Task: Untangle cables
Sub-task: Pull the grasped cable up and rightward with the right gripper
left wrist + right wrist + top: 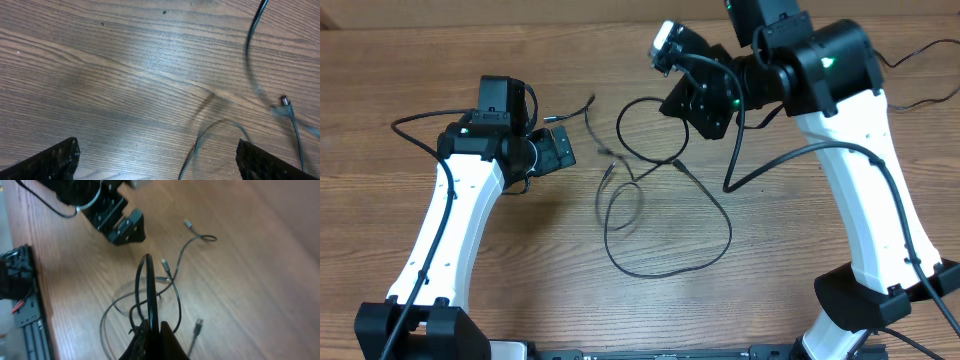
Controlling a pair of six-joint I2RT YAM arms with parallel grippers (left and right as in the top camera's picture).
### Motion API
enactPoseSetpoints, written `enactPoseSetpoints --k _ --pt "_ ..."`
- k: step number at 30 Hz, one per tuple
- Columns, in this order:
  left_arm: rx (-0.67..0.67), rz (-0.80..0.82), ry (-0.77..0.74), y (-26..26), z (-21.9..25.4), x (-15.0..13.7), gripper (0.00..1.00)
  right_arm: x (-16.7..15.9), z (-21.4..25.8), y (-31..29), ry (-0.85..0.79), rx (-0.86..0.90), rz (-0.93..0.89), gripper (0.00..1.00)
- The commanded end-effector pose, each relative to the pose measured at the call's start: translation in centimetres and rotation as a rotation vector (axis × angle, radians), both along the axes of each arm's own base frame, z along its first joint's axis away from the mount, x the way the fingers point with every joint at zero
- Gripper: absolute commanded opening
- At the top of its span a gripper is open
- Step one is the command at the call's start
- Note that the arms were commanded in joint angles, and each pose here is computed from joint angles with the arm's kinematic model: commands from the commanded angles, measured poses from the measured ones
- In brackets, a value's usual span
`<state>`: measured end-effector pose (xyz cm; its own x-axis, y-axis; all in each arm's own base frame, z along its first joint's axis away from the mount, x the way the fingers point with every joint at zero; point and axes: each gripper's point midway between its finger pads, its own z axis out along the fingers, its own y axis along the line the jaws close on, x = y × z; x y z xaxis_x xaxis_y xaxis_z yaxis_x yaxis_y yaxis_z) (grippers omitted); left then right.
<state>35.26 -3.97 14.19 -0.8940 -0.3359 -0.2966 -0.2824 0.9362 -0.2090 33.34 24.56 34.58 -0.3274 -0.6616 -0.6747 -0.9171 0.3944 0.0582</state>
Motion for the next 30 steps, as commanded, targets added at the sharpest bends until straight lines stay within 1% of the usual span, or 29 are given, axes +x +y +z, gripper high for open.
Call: enactPoseSetpoints --k 1,6,10,12,16,19,22,24,27,30 --pt "0.010 -0.009 -0.018 0.2 0.4 0.5 1.00 0.3 1.9 -0.1 -0.069 0.009 -0.018 0.04" --pt "0.010 -0.009 -0.018 0.2 0.4 0.5 1.00 0.9 2.8 -0.8 -0.125 -0.013 -0.051 0.04" --pt "0.010 -0.009 -0.018 0.2 0.4 0.5 0.99 1.1 3.7 -0.7 -0.155 0.003 -0.053 0.04" --pt "0.010 -0.009 -0.018 0.2 0.4 0.5 1.00 1.5 4.4 -0.8 -0.169 0.017 -0.084 0.04" --pt "0.010 -0.009 -0.018 0.2 0.4 0.5 0.99 2.9 5.5 -1.5 -0.204 0.023 -0.189 0.04" --pt "0.010 -0.009 -0.018 0.2 0.4 0.5 1.00 4.1 6.6 -2.1 -0.217 0.048 -0.303 0.04" --pt "0.010 -0.009 -0.018 0.2 0.4 0.5 1.00 5.6 8.1 -3.6 -0.251 0.067 -0.466 0.04" --pt "0.010 -0.009 -0.018 0.2 0.4 0.5 1.00 6.0 8.9 -4.3 -0.272 0.079 -0.527 0.04" --pt "0.010 -0.009 -0.018 0.2 0.4 0.5 1.00 6.4 10.9 -5.7 -0.334 0.094 -0.618 0.04" --pt "0.010 -0.009 -0.018 0.2 0.4 0.5 1.00 6.7 13.0 -8.0 -0.426 0.073 -0.717 0.04"
